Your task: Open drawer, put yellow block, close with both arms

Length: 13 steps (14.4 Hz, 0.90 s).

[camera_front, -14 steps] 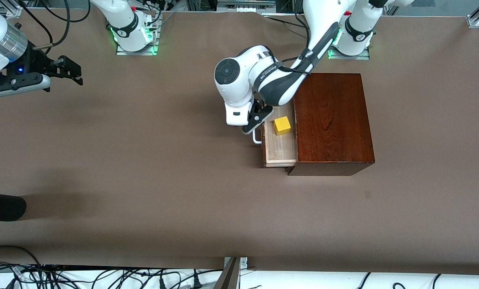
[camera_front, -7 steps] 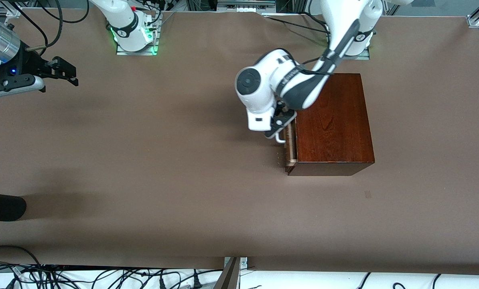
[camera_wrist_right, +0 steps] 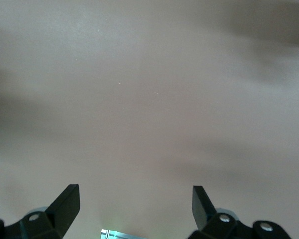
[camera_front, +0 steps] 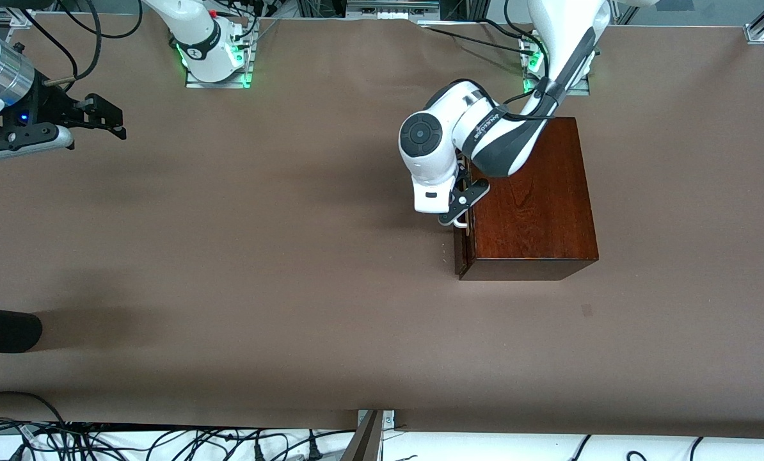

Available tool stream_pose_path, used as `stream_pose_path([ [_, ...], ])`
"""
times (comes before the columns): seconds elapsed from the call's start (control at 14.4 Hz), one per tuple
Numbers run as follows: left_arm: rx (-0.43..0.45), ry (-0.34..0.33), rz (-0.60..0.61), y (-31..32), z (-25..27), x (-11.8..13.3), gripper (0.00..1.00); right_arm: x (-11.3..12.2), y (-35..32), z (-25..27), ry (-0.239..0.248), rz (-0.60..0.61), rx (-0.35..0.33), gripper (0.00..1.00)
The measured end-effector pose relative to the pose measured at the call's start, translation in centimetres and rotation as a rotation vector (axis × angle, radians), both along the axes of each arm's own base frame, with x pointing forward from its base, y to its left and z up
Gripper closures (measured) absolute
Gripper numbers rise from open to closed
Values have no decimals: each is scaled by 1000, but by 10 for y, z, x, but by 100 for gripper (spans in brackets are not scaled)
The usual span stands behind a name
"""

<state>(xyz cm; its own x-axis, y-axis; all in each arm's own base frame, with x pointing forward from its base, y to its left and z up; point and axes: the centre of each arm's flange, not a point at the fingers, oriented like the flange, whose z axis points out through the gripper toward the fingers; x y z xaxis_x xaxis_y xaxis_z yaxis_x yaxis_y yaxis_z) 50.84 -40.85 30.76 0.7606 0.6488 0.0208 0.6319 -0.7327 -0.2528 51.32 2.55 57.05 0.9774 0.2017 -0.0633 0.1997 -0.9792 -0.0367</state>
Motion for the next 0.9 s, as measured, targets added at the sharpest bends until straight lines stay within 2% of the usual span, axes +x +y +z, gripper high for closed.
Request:
stream_pose_path([
  [0.14, -53, -7, 24, -1, 28, 2, 99, 0, -1, -1, 2, -18, -1, 0],
  [0.21, -84, -18, 19, -4, 49, -1, 95, 0, -5, -2, 8, -56, -3, 0],
  [0.49, -146, -70, -17, -16, 120, -24, 59, 0, -19, -2, 19, -115, -6, 0],
  [0.62, -159, -82, -23, -2, 143, -21, 40, 1, -20, 1, 13, -102, -5, 0],
  [0.9, -183, -40, -148, 65, 186, 2, 4, 1, -19, 3, 8, -87, -4, 0],
])
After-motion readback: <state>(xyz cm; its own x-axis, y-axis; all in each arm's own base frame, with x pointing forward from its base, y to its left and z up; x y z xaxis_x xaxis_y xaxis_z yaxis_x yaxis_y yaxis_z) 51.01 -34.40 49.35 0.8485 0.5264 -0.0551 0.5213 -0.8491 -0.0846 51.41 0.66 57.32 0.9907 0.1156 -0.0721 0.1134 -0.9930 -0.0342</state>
